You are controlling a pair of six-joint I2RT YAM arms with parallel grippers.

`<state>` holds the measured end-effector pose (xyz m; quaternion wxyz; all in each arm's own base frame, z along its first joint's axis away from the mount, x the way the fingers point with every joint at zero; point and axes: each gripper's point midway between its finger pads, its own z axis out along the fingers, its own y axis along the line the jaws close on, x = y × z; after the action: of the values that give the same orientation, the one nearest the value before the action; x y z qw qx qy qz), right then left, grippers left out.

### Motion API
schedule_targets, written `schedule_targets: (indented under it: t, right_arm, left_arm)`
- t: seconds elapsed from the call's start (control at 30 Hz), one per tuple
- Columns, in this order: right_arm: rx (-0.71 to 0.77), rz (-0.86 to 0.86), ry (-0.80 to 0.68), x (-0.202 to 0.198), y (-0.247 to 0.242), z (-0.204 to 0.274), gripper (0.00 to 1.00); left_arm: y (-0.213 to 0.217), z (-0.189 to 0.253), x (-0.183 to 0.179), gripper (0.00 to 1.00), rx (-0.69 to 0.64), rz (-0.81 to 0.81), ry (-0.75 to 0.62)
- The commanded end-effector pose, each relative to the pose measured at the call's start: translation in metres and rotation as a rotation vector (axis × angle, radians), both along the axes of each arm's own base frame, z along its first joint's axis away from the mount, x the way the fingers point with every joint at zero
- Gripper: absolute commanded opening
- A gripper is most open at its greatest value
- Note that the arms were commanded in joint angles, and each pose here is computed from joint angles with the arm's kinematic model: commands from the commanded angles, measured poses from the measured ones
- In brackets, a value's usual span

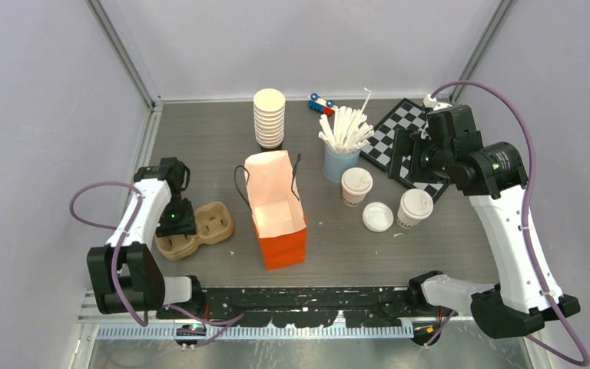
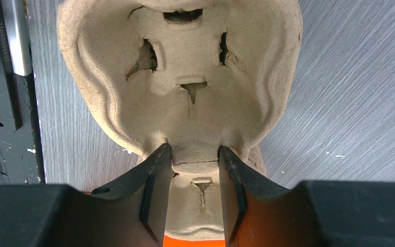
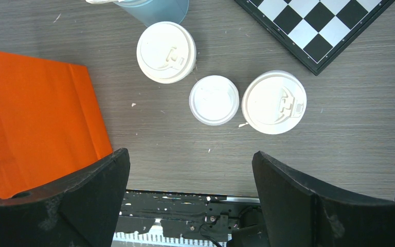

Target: Pack the takeout coffee

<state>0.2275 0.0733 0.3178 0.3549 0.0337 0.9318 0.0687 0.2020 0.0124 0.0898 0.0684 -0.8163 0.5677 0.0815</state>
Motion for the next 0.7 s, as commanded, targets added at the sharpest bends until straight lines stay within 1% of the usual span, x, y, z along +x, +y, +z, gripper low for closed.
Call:
schedule_targets:
  t: [0.0, 0.43, 0.6, 0.67]
  right_arm:
    - [0.004, 0.018, -0.029, 0.005, 0.004, 0.004, 0.93]
    - [0.017, 0.021, -0.028, 0.002, 0.005, 0.005, 0.93]
    - [0.027, 0.025, -0.031, 0.002, 0.007, 0.007, 0.93]
    - [0.033, 0.023, -0.034, 0.003, 0.007, 0.009, 0.93]
  left_arm:
    - [0.008, 0.015, 0.001, 0.34, 0.036, -0.006, -0.003]
    - [0.016, 0.048, 0.0, 0.33, 0.087, -0.077, 0.005]
    - [0.024, 0.071, 0.004, 0.31, 0.127, -0.185, 0.022]
    - [0.026, 0.084, 0.01, 0.31, 0.139, -0.236, 0.002]
